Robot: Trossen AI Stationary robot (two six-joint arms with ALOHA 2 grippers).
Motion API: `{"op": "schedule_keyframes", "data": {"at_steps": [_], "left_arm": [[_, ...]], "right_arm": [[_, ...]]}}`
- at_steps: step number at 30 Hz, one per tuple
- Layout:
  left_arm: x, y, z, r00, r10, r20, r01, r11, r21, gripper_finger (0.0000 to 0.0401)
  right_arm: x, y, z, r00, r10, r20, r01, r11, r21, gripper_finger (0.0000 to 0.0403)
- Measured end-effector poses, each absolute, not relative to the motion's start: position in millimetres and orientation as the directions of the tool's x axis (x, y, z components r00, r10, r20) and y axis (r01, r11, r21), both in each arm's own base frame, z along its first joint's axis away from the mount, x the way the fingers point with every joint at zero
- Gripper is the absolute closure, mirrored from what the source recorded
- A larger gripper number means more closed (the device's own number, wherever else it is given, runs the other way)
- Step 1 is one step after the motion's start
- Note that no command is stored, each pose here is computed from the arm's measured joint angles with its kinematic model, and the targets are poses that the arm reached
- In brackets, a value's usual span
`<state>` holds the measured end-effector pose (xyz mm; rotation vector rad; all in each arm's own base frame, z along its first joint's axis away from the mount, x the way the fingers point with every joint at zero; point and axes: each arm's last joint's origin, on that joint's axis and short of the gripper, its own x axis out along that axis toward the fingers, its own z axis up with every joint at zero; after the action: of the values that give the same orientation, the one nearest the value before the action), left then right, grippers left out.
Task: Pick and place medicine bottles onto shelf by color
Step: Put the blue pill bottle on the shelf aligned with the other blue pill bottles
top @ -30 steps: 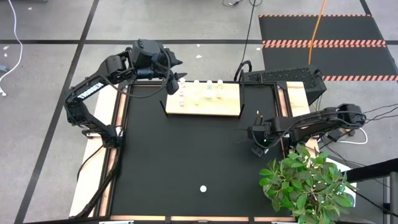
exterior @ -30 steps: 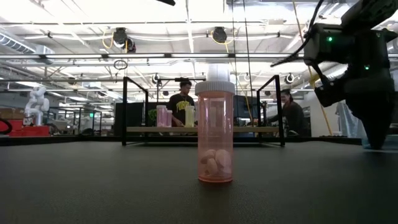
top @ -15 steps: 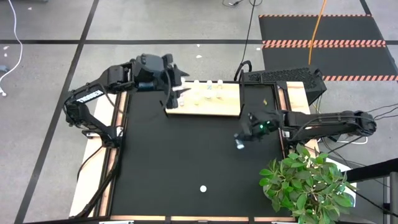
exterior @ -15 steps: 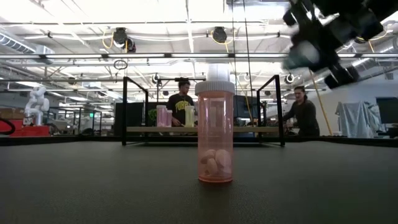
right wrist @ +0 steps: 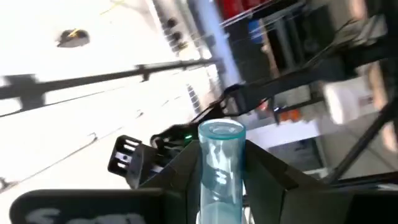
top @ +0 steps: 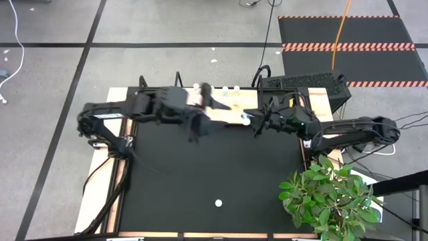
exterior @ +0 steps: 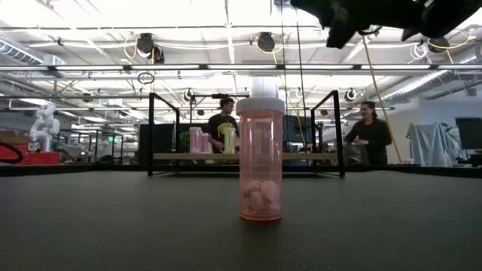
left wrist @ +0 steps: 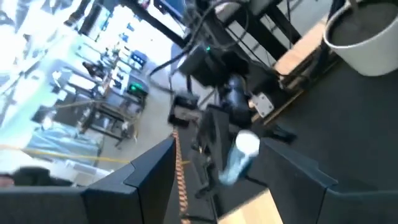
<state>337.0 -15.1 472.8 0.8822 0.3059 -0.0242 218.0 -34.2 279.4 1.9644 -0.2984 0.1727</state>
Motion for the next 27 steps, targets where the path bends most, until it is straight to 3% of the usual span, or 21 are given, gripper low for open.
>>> {"op": "schedule_keyframes", "data": {"at_steps": [7, 12, 20, 27], "left_arm": [[384, -24, 440, 0.955, 0.088, -0.282, 0.194, 0.534, 0.823, 0.0169], [393, -30, 433, 0.954, 0.079, -0.289, 0.216, 0.49, 0.844, 0.0169], [398, -17, 441, 0.975, 0.107, -0.195, 0.119, 0.487, 0.865, 0.0169], [406, -7, 434, 0.98, -0.017, -0.198, 0.181, 0.484, 0.856, 0.0169]], "right_arm": [[231, -32, 294, 0.942, -0.009, 0.335, -0.314, -0.367, 0.876, 0.0312], [227, -31, 305, 0.907, 0.021, 0.42, -0.391, -0.323, 0.862, 0.0312], [225, -28, 308, 0.894, 0.103, 0.435, -0.386, -0.316, 0.867, 0.0312], [225, -27, 307, 0.893, 0.134, 0.43, -0.369, -0.328, 0.87, 0.0312]]}}
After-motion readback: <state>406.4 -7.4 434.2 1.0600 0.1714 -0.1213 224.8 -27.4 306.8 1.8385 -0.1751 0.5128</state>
